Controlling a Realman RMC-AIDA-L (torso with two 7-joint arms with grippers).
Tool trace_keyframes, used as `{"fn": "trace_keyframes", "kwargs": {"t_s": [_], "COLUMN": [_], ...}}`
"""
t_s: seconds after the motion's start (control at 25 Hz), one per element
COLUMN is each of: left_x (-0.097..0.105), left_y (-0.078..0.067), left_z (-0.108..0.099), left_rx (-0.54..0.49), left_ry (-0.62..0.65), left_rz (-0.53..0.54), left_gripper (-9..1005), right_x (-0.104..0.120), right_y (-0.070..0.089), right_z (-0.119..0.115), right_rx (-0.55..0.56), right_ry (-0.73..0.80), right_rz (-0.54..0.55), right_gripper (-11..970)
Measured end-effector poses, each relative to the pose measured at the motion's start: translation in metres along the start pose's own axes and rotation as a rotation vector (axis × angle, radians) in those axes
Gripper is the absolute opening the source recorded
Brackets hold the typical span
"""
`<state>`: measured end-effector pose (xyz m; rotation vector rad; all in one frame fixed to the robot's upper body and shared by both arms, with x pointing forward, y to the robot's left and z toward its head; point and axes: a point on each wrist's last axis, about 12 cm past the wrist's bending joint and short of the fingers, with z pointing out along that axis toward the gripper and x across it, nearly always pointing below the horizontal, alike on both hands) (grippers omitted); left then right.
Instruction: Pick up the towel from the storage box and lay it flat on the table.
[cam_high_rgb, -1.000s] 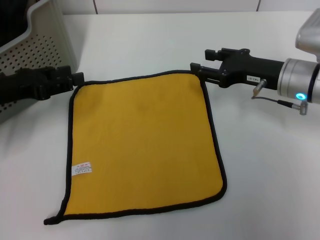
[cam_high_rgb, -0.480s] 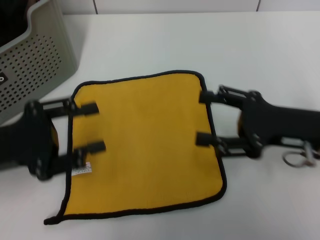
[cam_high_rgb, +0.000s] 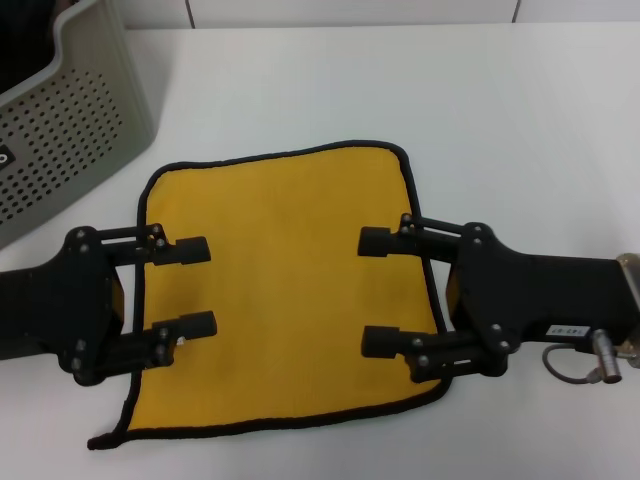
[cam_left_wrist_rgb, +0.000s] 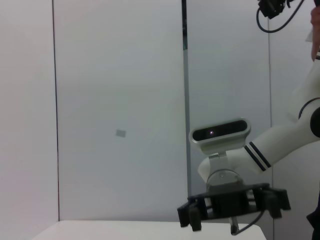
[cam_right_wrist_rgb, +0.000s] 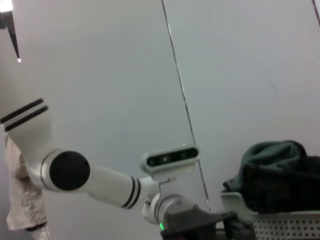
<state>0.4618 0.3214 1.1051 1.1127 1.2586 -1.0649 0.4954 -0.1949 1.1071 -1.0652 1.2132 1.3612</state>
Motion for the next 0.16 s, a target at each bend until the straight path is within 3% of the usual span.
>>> {"fn": "trace_keyframes", "kwargs": {"t_s": [0.16], "left_x": [-0.0034], "left_y": [0.0044], "left_z": [-0.0009], "left_rx": [0.005], "left_ry": [0.004], "left_rz": [-0.032], "left_gripper": [574], "right_x": [0.001], "right_y": [-0.0022], "right_z": [0.0041], "right_rx": [-0.004], "right_ry": [0.016], "right_rz": [0.001], "right_gripper": [868]}}
